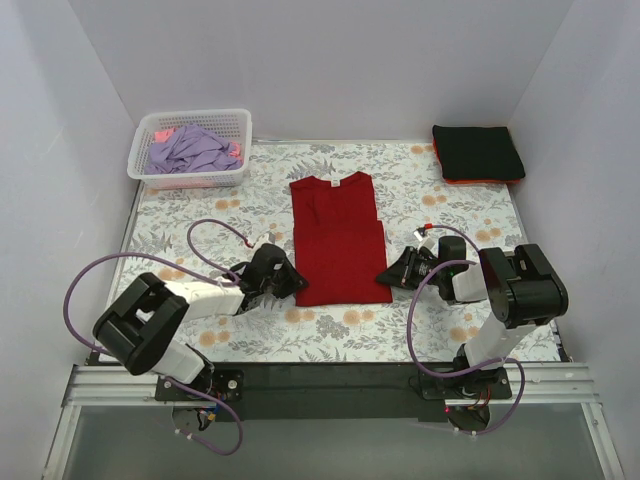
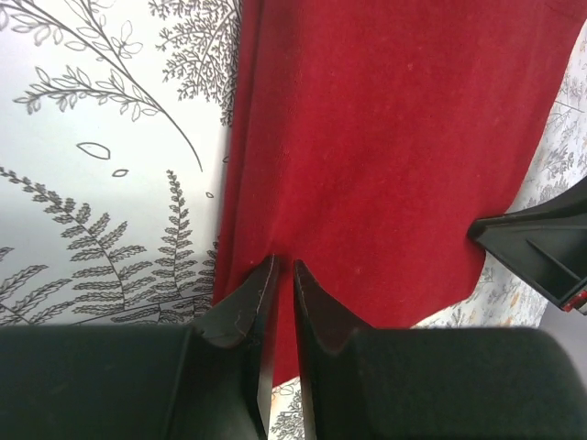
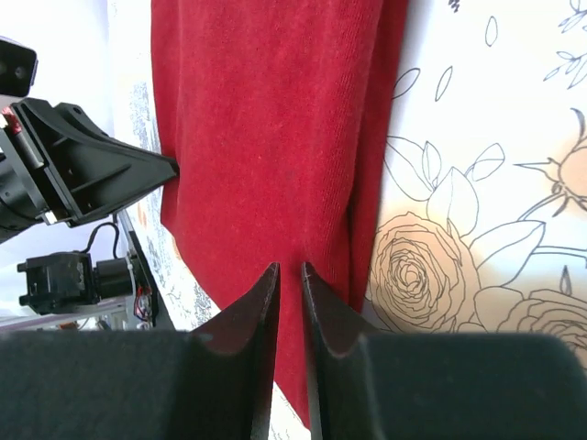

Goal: Fold and stack the t-shirts
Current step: Fold the tshirt

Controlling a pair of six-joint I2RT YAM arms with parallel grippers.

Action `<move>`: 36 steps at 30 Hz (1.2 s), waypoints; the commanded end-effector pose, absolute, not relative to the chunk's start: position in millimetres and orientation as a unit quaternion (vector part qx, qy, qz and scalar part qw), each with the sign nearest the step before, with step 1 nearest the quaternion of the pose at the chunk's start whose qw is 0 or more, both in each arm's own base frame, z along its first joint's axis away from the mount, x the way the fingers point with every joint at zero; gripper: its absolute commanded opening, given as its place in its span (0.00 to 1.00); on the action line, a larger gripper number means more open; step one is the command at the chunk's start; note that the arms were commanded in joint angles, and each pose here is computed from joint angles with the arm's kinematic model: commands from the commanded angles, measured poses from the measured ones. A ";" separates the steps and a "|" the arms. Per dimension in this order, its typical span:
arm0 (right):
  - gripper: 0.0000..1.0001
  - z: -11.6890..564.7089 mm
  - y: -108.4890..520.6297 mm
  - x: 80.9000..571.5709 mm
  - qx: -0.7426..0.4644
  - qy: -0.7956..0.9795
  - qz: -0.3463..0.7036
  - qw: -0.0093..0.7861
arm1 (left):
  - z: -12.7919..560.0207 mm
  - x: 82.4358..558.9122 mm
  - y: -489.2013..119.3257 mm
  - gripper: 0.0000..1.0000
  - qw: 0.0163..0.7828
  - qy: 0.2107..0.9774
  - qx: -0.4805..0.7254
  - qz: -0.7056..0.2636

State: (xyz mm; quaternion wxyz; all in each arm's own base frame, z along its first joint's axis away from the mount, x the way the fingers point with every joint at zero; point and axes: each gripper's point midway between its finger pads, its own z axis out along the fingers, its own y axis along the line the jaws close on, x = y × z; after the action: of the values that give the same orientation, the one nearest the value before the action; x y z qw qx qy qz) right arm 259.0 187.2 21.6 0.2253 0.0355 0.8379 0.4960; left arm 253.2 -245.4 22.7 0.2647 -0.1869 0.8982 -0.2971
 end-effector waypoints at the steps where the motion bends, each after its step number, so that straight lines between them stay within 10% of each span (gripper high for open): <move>1: 0.22 11.0 179.0 258.0 0.043 0.849 0.471 0.235 | 14.7 246.8 -233.7 0.12 0.263 0.905 -0.185 -0.278; 13: 0.36 41.9 158.9 224.6 -0.008 0.912 0.312 0.267 | 71.5 227.9 -204.8 0.46 0.281 0.937 -0.111 -0.175; 19: 0.58 71.5 142.4 222.1 -0.006 0.917 0.242 0.319 | 75.2 222.0 -215.2 0.50 0.278 0.943 -0.085 -0.161; 36: 0.60 63.5 150.1 218.2 -0.062 0.927 0.203 0.309 | 38.0 228.5 -224.3 0.40 0.269 0.959 -0.075 -0.051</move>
State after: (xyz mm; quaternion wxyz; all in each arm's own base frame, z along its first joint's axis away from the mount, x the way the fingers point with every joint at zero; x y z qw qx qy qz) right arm 208.3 146.6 52.0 0.2908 -0.0486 0.9318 0.2117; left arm 215.4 -224.0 27.5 0.2406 -0.0608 0.9667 -0.0628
